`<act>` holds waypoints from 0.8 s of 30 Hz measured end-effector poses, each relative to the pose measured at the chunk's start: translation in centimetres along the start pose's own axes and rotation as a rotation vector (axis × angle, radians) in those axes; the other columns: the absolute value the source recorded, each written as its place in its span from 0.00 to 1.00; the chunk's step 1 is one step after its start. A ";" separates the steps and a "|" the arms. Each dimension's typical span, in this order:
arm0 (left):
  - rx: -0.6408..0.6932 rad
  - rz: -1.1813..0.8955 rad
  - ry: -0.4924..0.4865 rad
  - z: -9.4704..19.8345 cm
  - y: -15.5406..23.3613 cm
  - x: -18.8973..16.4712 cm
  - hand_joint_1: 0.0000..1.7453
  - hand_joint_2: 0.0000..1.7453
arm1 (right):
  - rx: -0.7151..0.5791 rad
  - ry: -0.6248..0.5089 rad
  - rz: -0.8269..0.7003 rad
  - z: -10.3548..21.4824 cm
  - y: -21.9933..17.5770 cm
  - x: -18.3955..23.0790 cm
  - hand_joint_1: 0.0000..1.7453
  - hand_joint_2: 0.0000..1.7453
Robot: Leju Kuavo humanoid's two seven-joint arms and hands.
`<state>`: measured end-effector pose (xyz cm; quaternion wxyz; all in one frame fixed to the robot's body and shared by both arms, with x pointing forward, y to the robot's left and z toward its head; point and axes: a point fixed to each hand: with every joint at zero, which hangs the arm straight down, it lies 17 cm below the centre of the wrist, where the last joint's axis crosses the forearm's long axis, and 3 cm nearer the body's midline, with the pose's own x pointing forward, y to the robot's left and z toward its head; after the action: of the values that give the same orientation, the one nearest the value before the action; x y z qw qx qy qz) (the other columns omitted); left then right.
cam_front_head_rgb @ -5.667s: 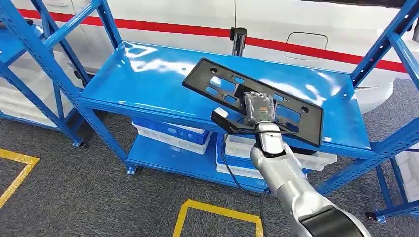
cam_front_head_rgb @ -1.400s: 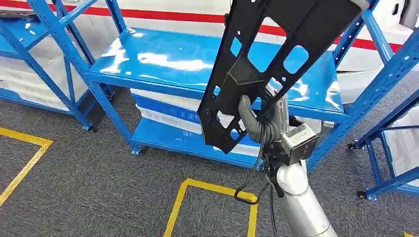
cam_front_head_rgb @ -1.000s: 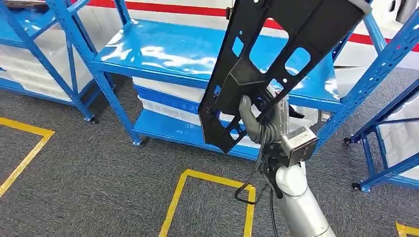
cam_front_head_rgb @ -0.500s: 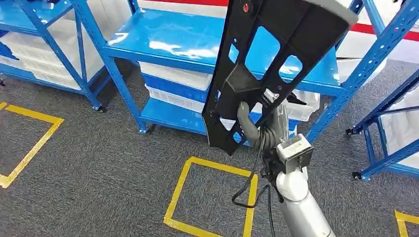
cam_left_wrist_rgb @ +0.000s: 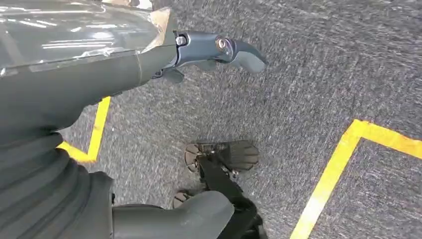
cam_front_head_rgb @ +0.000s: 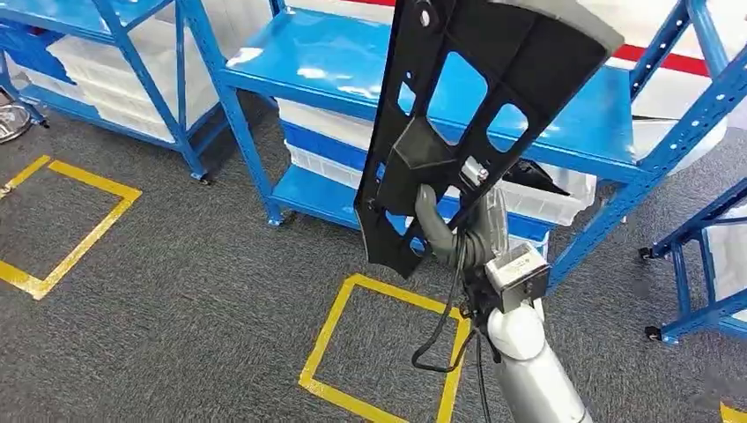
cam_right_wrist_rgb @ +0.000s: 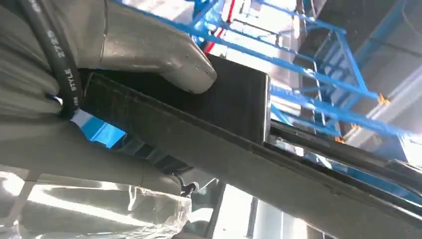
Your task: Take the parts from the cabinet and place them on the table.
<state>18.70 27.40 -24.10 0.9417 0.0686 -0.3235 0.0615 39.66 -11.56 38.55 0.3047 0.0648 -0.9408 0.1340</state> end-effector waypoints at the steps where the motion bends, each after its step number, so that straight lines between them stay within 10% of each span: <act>1: 0.002 -0.001 0.000 0.0 0.1 0.0 0.00 1.00 | 0.003 -0.001 -0.002 0.0 0.1 0.0 1.00 1.00; 24: 0.004 -0.010 0.015 0.2 0.4 -0.7 0.00 1.00 | 0.011 0.009 -0.013 0.4 0.2 -0.1 1.00 1.00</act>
<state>18.01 27.68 -24.37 0.9443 0.0715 -0.3159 0.0579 39.49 -11.46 38.08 0.3093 0.0718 -0.9382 0.1375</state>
